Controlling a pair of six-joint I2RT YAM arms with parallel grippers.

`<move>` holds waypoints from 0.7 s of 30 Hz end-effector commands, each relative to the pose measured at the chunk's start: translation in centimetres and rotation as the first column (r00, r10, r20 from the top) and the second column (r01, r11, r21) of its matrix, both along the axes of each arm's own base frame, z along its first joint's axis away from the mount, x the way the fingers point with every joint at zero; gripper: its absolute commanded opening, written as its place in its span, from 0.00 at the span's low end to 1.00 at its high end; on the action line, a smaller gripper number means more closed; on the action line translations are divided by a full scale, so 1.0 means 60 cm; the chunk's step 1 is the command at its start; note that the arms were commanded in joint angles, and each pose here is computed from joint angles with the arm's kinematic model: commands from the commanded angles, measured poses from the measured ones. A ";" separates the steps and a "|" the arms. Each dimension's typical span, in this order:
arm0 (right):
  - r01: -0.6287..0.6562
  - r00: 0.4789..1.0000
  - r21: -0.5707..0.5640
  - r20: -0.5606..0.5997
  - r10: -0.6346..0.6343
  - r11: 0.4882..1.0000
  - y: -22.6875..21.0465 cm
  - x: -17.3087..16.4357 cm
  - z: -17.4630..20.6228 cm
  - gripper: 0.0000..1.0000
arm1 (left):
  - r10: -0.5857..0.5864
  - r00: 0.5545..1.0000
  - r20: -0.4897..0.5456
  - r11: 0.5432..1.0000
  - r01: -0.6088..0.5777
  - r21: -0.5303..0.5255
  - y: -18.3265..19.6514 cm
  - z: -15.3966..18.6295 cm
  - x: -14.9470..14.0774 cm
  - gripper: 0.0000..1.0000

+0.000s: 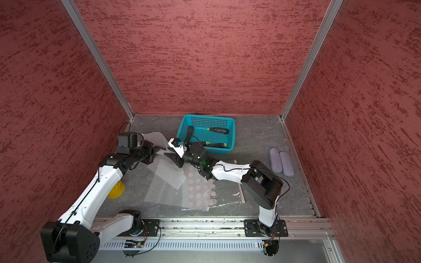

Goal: Place the eggplant in a zip-top bag and seal the zipper
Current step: Zip the zipper on the zipper food storage bag.

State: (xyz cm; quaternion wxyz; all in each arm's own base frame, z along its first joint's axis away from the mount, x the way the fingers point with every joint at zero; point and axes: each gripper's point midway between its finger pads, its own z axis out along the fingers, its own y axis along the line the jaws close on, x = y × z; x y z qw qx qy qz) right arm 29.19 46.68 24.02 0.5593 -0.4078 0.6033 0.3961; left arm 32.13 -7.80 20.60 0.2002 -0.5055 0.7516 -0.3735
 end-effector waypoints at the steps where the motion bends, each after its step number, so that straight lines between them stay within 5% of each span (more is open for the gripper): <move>1: -0.008 1.000 -0.012 -0.010 0.008 1.000 0.009 0.000 -0.006 0.40 | 0.010 1.000 0.015 1.000 -0.010 -0.026 0.001 0.002 0.006 0.00; 7: -0.009 1.000 -0.003 -0.019 0.009 1.000 0.008 -0.002 -0.012 0.36 | 0.008 1.000 0.028 0.999 -0.007 -0.031 0.000 0.006 0.007 0.00; 15: 0.005 1.000 0.006 0.003 -0.006 1.000 0.004 0.000 -0.004 0.10 | 0.002 1.000 0.029 1.000 -0.001 -0.028 0.000 0.002 0.006 0.00; 21: 0.009 1.000 0.004 -0.001 -0.009 1.000 0.004 0.002 -0.005 0.00 | -0.008 0.999 0.036 1.000 0.009 -0.026 0.001 -0.004 0.009 0.00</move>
